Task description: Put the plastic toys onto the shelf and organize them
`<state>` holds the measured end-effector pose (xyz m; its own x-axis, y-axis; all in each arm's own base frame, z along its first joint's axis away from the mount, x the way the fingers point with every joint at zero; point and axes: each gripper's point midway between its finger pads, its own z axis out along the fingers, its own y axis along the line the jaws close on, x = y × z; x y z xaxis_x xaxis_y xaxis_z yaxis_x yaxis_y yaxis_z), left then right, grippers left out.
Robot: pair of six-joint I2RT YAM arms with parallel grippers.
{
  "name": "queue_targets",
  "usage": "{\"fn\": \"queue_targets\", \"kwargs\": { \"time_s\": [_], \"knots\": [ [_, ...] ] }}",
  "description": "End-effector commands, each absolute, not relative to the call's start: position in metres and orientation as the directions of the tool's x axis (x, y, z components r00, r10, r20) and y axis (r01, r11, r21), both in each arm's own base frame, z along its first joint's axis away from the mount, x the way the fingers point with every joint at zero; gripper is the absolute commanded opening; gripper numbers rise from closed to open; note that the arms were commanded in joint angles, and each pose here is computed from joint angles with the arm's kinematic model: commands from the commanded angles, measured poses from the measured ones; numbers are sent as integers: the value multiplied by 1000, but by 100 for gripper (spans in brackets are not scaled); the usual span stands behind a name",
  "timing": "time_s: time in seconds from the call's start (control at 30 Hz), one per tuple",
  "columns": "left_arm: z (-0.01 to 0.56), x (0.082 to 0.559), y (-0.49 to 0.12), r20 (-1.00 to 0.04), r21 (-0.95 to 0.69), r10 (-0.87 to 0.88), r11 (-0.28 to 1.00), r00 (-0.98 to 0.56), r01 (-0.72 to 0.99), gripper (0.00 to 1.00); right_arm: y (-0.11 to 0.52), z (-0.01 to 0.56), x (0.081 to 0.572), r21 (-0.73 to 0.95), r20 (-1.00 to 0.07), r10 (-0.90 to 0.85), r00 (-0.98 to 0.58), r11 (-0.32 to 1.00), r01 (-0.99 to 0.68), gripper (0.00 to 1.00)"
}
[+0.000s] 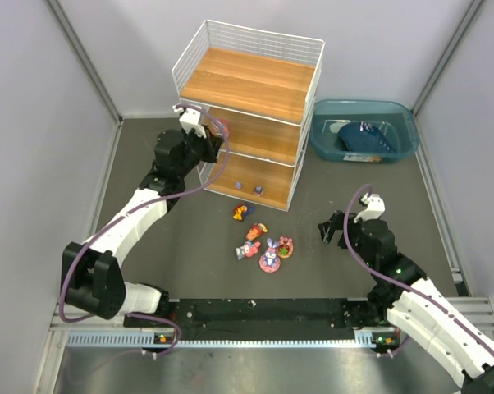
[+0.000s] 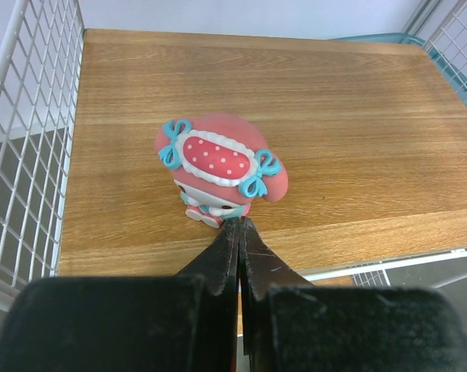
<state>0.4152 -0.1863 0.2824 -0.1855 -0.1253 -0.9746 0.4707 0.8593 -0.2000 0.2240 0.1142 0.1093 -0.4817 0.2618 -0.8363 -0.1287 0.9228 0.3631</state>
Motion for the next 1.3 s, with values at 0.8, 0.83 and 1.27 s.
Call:
{"fn": "queue_targets", "kwargs": {
  "time_s": [0.8, 0.83, 1.27],
  "knots": [
    [362, 365, -187, -980, -173, -197, 790, -23, 588, 1, 114, 115, 227, 362, -851, 268, -452, 922, -135, 99],
    [370, 349, -183, -978, -170, -207, 784, -7, 598, 3, 114, 115, 227, 361, -851, 268, -453, 923, -133, 99],
    [271, 256, -193, -933, -358, -244, 703, -265, 614, 50, 120, 114, 225, 373, -847, 263, -461, 913, -164, 99]
  ]
}}
